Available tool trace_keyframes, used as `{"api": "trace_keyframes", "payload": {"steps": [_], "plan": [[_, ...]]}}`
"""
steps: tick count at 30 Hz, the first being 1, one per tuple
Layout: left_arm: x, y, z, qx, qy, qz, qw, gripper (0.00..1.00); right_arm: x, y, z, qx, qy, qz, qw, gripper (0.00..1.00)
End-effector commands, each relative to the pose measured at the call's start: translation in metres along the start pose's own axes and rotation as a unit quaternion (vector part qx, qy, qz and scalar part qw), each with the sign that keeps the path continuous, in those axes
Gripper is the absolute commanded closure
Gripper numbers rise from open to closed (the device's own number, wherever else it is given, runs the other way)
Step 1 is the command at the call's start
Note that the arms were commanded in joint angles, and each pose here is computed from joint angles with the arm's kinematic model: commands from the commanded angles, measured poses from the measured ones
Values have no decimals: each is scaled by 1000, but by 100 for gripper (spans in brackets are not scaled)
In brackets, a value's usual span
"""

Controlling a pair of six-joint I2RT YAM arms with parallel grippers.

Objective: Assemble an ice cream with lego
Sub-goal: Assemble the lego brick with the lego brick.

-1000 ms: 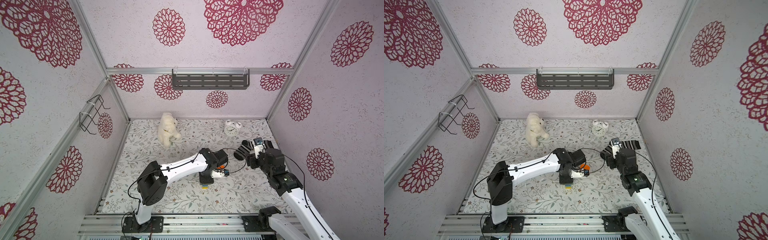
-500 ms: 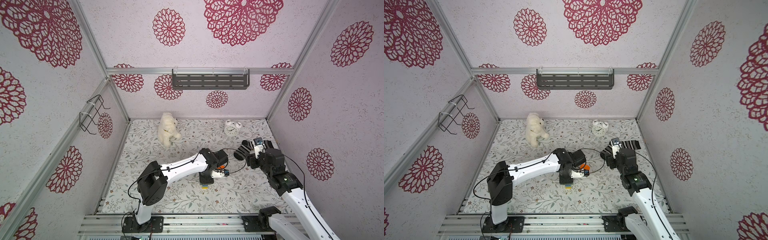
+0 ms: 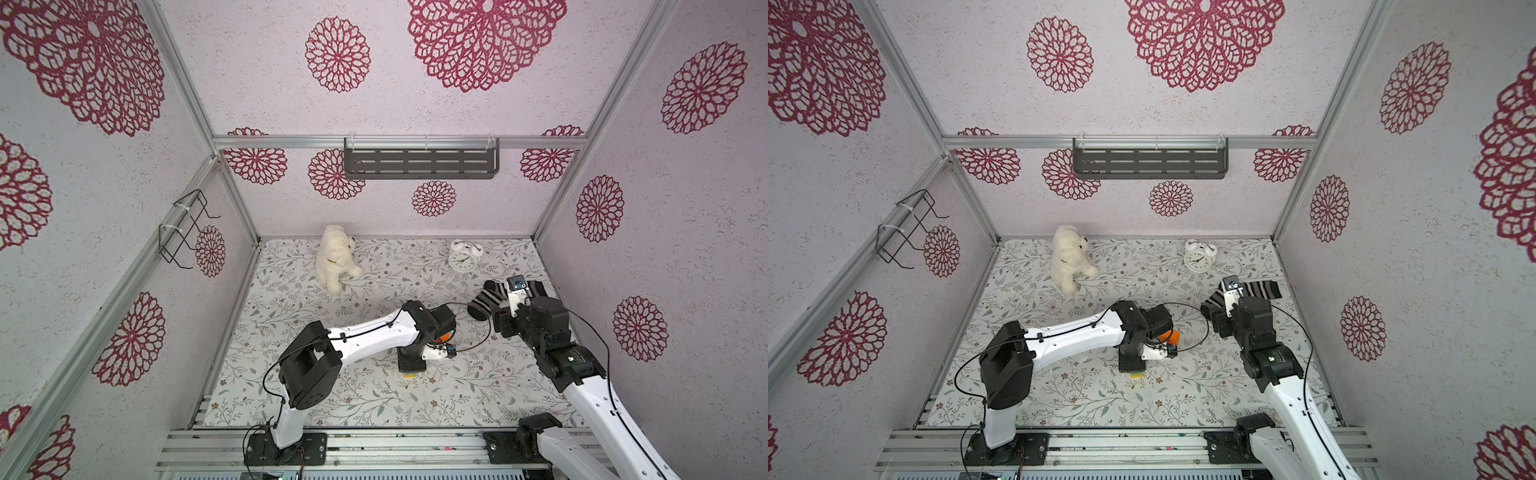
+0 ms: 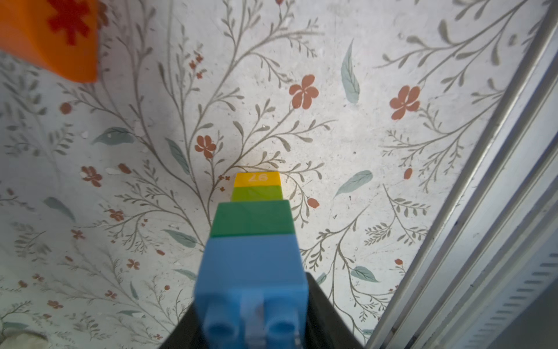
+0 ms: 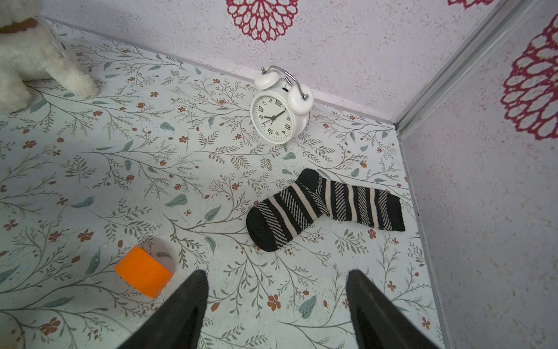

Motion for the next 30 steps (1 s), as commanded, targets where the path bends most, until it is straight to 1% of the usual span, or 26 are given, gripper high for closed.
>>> {"api": "trace_keyframes", "payload": {"steps": [1, 9, 16, 17, 30], "plan": [[-4, -2, 0, 5, 4, -2, 1000, 51, -1, -3, -7, -20, 12, -2, 1000, 24], [2, -20, -4, -14, 7, -26, 1000, 51, -1, -2, -7, -20, 12, -2, 1000, 24], [5, -25, -4, -12, 9, -37, 999, 50, -1, -2, -6, -19, 12, -2, 1000, 23], [5, -39, -2, -29, 8, -45, 999, 50, -1, -2, -6, -19, 12, -2, 1000, 23], [4, -60, 2, -50, 7, -61, 997, 50, -1, -1, -5, -18, 14, -1, 1000, 22]]}}
Point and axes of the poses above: each gripper's point midway between its finger pads, its own y axis out along the fingers, its own x axis along the line the jaws close on, z = x × y, the point moved 5 cm from there along -y, back along the fingers, and after that the axes turned 1 degree about -y, right-handed, at the moved point
